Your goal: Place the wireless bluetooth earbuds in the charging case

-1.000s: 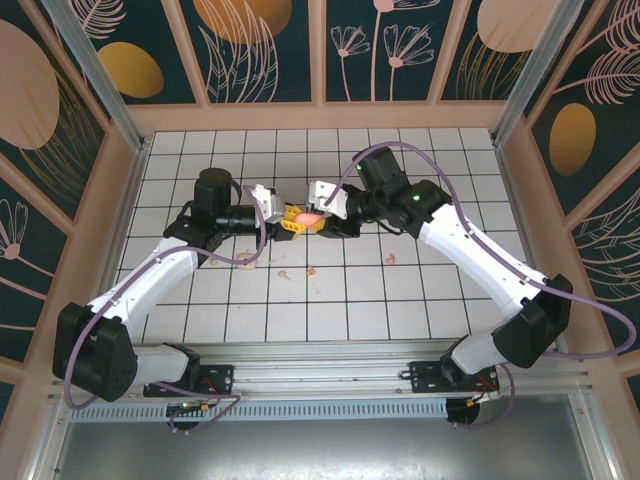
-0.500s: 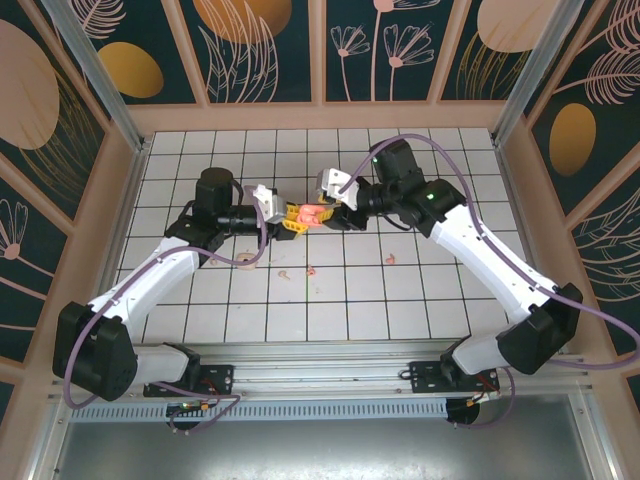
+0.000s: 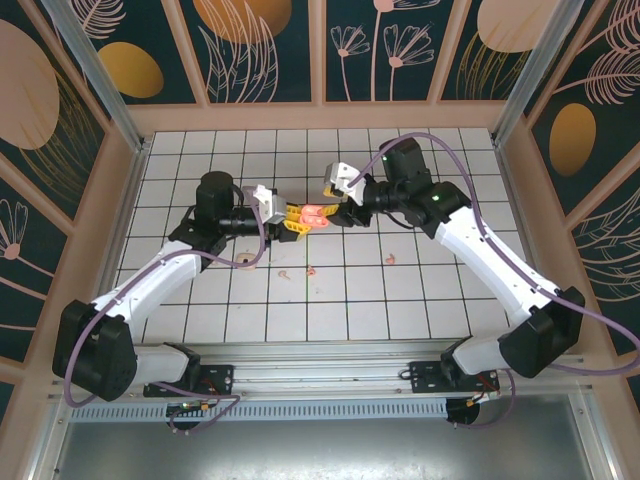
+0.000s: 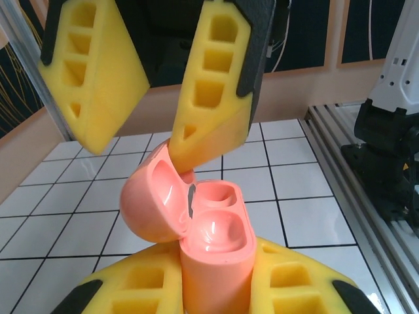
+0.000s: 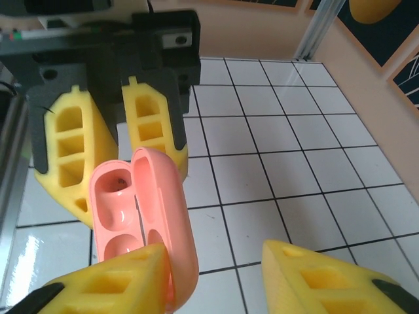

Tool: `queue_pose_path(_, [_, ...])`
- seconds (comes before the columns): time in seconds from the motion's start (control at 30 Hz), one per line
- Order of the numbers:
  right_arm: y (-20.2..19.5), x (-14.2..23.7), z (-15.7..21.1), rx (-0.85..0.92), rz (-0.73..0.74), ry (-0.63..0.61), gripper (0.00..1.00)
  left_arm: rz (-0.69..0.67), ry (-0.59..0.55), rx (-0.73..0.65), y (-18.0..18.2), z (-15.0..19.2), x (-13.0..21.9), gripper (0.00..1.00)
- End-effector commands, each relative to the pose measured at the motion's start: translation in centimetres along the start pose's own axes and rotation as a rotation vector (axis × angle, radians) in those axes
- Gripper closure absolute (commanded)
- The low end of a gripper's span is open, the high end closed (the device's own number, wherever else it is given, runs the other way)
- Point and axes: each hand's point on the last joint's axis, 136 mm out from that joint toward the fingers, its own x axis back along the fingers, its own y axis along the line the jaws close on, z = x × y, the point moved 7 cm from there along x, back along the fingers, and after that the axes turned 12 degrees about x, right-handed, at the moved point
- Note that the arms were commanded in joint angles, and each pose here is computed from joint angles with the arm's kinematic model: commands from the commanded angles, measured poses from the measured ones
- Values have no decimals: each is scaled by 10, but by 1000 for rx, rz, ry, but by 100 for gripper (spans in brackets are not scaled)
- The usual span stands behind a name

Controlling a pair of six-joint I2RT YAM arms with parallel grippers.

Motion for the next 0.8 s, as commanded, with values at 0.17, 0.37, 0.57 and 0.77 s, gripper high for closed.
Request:
queue_pose_path(0.17, [0,33,-19,-15,14,-179,51,21,-151,46,-3,-2,-1,90])
queue_pose_path(0.37, [-4,44,-13,-104,27,-201,50,-36,-244,108,0,11,1,93])
queue_pose_path(0.57, [-10,37,3,-331,99,-95,53,-114,-341,198,7,32,21,95])
queue_pose_path(0.77, [-6,15,25,-696,173,57,53,-246,-445,280,11,56,53,96])
